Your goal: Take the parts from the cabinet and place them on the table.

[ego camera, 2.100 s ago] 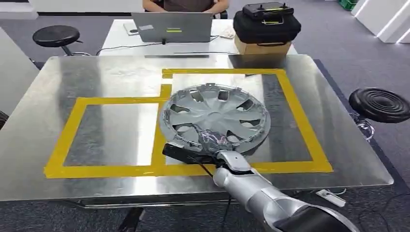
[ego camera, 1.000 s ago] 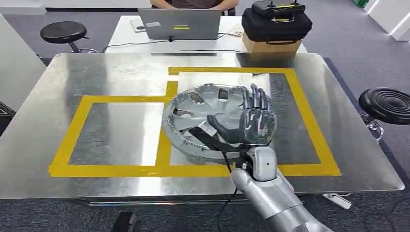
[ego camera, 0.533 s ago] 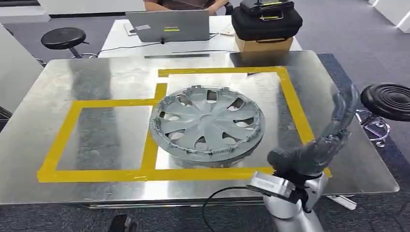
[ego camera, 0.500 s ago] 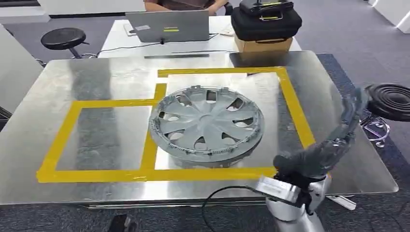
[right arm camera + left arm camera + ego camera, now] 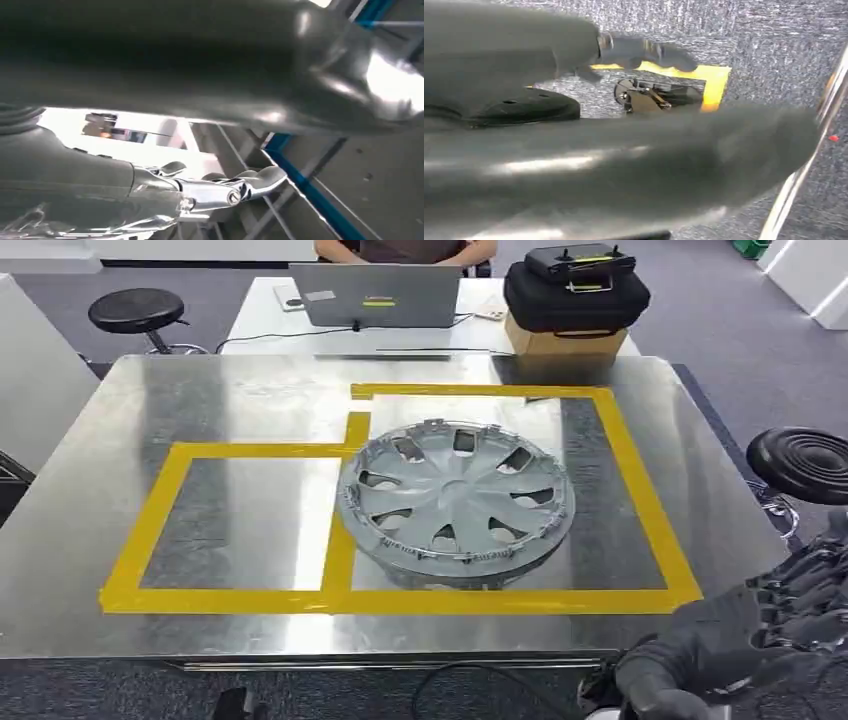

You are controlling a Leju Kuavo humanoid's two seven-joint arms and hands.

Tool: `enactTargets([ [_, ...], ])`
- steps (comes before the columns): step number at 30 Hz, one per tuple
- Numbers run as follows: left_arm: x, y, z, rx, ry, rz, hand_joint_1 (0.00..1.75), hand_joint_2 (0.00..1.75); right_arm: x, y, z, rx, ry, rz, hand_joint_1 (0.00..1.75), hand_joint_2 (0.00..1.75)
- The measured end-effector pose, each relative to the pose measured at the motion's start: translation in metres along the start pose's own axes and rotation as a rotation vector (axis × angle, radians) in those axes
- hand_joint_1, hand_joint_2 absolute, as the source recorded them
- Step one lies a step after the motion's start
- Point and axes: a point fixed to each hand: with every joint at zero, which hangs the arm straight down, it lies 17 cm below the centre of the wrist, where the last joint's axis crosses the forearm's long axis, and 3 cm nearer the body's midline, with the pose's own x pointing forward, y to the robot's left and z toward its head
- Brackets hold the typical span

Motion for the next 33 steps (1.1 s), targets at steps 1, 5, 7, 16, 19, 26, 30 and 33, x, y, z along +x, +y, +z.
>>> enactTargets([
  [1,-0.001,0.001,0.000,0.002,0.002,0.005,0.00,0.00,0.000,0.000,0.001,0.003,0.004,0.003,0.00,0.00],
  [5,-0.001,0.002,0.000,0.007,0.003,0.015,0.00,0.00,0.000,-0.002,0.002,0.005,0.012,0.007,0.00,0.00],
  [7,-0.001,0.001,0.000,0.006,0.003,0.015,0.00,0.00,0.000,-0.002,0.002,0.005,0.013,0.007,0.00,0.00],
  [16,-0.004,-0.007,0.002,-0.037,0.031,0.098,0.00,0.00,-0.003,-0.006,0.007,-0.007,0.058,-0.026,0.00,0.00],
  [19,-0.005,-0.006,0.002,-0.038,0.039,0.126,0.00,0.00,-0.004,-0.006,0.007,-0.012,0.064,-0.035,0.00,0.00],
  [26,-0.005,-0.009,0.003,-0.057,0.051,0.207,0.00,1.75,-0.006,-0.006,0.010,-0.014,0.075,-0.058,0.00,0.00],
  [30,-0.004,-0.010,0.003,-0.063,0.049,0.227,0.00,1.75,-0.007,-0.004,0.012,-0.008,0.080,-0.066,0.00,0.00],
  [33,-0.005,-0.009,0.004,-0.058,0.051,0.241,0.00,1.75,-0.008,-0.003,0.014,-0.003,0.083,-0.067,0.00,0.00],
])
